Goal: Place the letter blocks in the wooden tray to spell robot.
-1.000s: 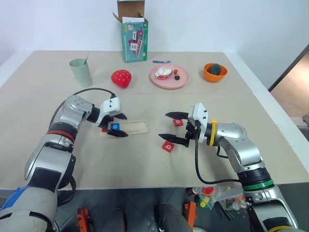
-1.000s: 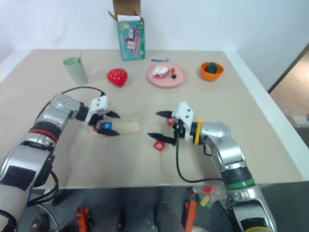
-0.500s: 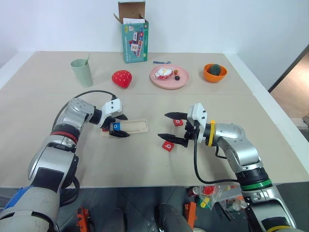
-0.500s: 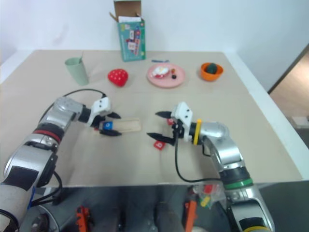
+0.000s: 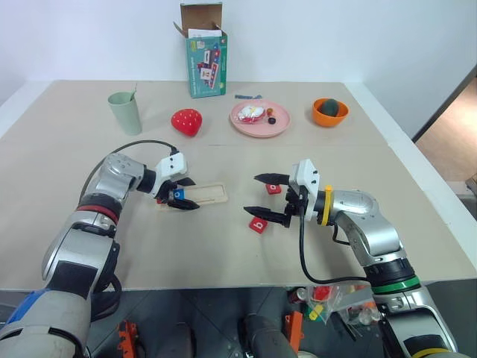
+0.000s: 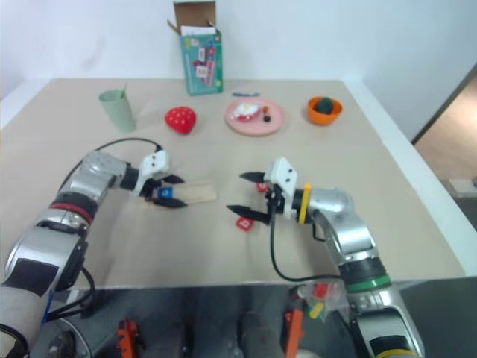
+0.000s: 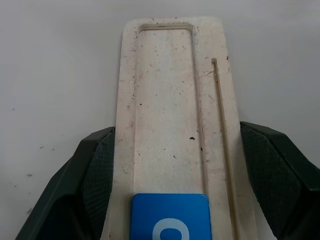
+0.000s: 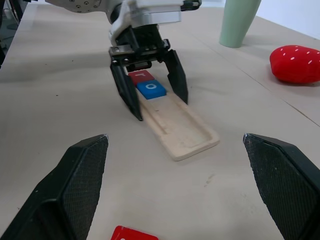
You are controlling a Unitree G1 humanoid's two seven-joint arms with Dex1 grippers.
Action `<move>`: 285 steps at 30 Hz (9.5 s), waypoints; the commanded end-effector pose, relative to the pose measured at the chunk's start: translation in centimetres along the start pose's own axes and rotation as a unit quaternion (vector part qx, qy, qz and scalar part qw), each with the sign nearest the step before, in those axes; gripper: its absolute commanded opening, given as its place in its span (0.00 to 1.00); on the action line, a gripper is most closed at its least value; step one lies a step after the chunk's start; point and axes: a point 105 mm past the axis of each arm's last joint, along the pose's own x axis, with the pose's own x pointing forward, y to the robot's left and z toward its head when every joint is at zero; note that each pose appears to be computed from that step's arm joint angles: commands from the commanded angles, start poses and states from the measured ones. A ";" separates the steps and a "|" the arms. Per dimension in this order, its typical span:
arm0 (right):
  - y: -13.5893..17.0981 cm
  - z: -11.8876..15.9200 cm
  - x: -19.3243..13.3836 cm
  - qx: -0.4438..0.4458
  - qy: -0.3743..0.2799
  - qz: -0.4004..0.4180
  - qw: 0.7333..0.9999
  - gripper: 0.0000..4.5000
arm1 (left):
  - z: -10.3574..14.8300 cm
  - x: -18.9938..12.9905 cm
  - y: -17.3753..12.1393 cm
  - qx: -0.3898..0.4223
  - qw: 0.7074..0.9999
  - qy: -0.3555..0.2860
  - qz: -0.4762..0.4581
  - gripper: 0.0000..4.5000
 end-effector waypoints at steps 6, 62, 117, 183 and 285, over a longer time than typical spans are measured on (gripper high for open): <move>-0.7 0.8 -1.2 -0.022 0.006 0.002 1.000 1.00 | 1.7 1.7 -4.1 0.055 0.996 0.012 -0.064 0.71; -0.2 -4.2 -2.9 0.003 0.116 0.091 0.989 1.00 | 6.9 -2.5 -8.2 -0.016 0.988 -0.127 0.085 1.00; -0.9 1.4 -4.0 0.110 0.106 -0.245 0.958 0.99 | 6.3 0.2 -9.9 -0.054 0.981 -0.123 0.140 1.00; -0.5 -5.1 -4.6 0.091 0.163 0.104 0.977 0.93 | 6.3 1.8 -10.9 -0.061 0.981 -0.123 0.134 1.00; 5.4 -1.6 8.0 0.030 0.173 0.165 0.971 0.27 | 1.8 -6.3 -13.3 -0.085 0.934 -0.271 0.215 1.00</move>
